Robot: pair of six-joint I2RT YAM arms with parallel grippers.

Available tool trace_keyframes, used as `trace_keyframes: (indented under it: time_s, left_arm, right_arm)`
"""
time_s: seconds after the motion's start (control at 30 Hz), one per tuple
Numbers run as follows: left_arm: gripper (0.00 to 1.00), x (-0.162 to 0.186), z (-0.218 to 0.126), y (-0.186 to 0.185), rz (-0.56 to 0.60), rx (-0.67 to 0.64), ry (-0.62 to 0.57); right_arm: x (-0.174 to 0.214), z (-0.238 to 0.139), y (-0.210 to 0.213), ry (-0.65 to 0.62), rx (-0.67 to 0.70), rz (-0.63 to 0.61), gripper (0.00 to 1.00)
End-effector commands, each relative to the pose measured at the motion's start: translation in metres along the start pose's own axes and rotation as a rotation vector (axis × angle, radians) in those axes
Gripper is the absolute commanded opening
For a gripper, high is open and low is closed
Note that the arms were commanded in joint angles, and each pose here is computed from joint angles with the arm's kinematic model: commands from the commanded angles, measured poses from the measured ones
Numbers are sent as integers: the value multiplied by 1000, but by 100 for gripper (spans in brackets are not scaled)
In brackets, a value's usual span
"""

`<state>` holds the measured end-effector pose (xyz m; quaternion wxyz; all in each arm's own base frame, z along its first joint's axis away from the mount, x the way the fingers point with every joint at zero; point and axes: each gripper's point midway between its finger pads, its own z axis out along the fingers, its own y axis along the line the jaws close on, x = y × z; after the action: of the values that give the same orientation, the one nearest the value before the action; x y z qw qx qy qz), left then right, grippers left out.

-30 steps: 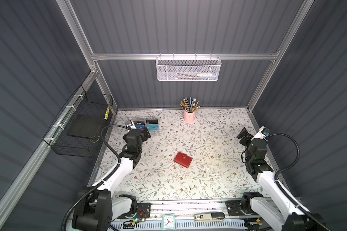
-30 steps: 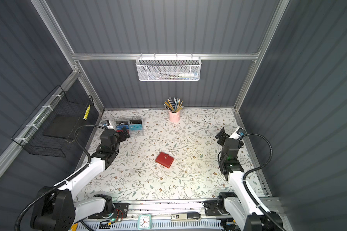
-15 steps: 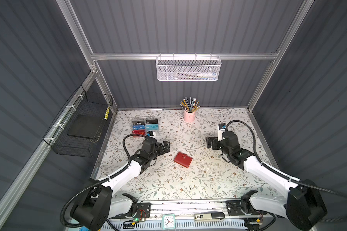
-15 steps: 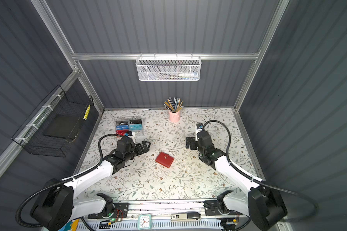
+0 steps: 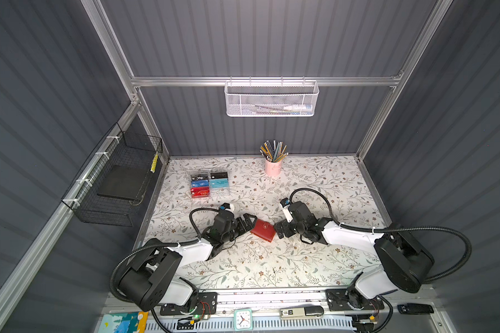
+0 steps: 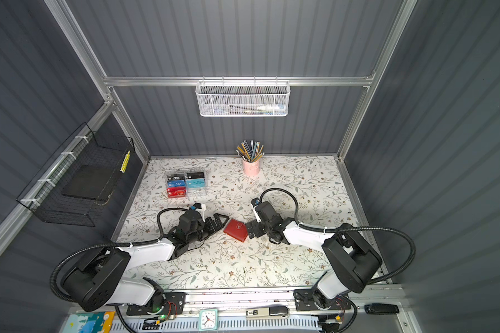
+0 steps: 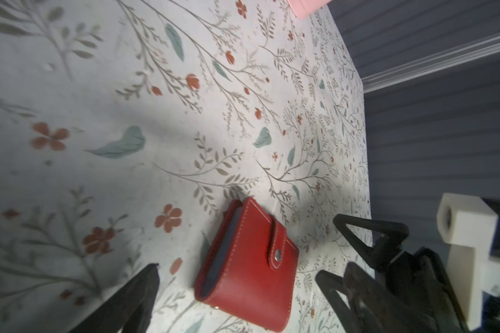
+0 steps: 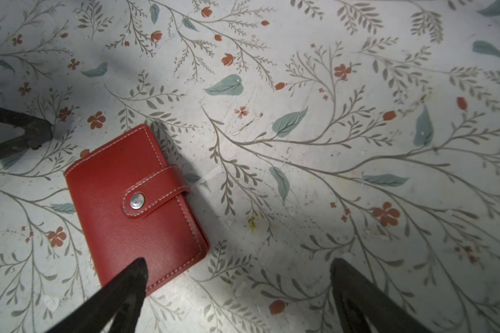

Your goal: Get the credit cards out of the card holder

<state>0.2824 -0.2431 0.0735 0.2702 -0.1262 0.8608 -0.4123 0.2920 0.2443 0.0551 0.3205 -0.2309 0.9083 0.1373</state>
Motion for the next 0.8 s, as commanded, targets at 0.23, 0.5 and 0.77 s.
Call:
trace_keyframes:
  time_s: [0.23, 0.5, 0.77]
  left_arm:
    - [100, 19, 5, -18, -139, 46, 18]
    - [100, 37, 8, -15, -190, 7, 62]
    - [100, 27, -4, -17, -169, -25, 21]
  right_arm:
    - [-6, -4, 4, -46, -8, -7, 99]
    - [-2, -3, -1, -25, 28, -10, 99]
    - [4, 2, 2, 7, 31, -4, 99]
